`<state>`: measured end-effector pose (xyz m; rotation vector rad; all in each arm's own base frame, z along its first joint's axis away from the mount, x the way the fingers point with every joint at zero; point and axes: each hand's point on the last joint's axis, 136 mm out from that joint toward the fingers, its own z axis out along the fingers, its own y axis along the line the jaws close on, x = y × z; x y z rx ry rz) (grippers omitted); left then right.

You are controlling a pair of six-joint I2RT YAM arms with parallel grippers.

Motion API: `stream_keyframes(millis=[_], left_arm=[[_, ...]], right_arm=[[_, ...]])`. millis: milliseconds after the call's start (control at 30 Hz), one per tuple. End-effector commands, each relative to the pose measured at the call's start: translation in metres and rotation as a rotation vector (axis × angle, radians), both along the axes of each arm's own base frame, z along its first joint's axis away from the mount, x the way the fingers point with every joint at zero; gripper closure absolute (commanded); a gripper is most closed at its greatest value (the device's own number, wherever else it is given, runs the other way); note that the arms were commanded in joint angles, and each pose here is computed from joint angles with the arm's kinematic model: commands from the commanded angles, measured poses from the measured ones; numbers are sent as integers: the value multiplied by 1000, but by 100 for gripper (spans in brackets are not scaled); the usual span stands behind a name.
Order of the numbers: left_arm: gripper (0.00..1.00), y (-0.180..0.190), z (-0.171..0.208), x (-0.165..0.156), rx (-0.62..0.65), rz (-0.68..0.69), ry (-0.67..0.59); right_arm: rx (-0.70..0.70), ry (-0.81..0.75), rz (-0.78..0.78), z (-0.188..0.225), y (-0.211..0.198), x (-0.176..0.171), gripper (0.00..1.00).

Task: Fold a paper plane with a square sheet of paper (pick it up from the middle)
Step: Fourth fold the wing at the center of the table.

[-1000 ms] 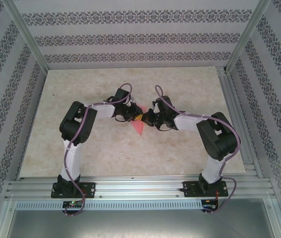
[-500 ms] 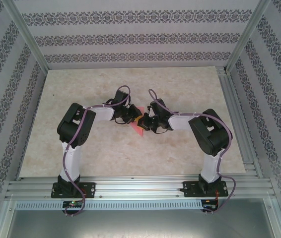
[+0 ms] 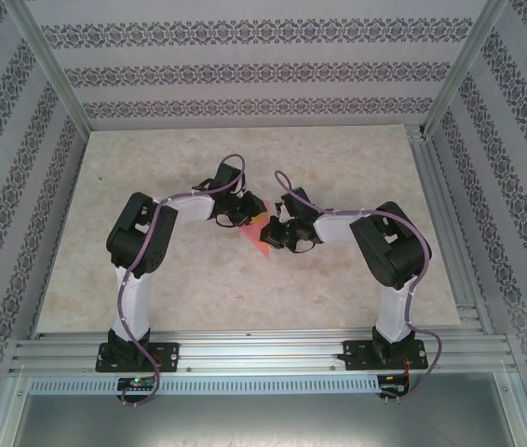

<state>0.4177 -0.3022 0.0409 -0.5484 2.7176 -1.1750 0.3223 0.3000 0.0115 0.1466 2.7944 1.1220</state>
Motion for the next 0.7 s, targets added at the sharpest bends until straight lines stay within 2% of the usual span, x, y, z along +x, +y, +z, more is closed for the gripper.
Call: stream_keyframes(millis=[0,300,533,667], left_arm=[[76,12,-2,18,36,-21,-35],[75,14,-18,29,14,-61,-37],[67,5,22,40,-48,-130,-170],[67,16,32,52,17,-165,-202]], right_arm=[[-175,158,8,-53,-34,-37,100],[-173,160,18,-50,-36,-37,100],[-173,160,13,-50,-36,-35,100],[-173,160,17,-50,-35,-35,100]])
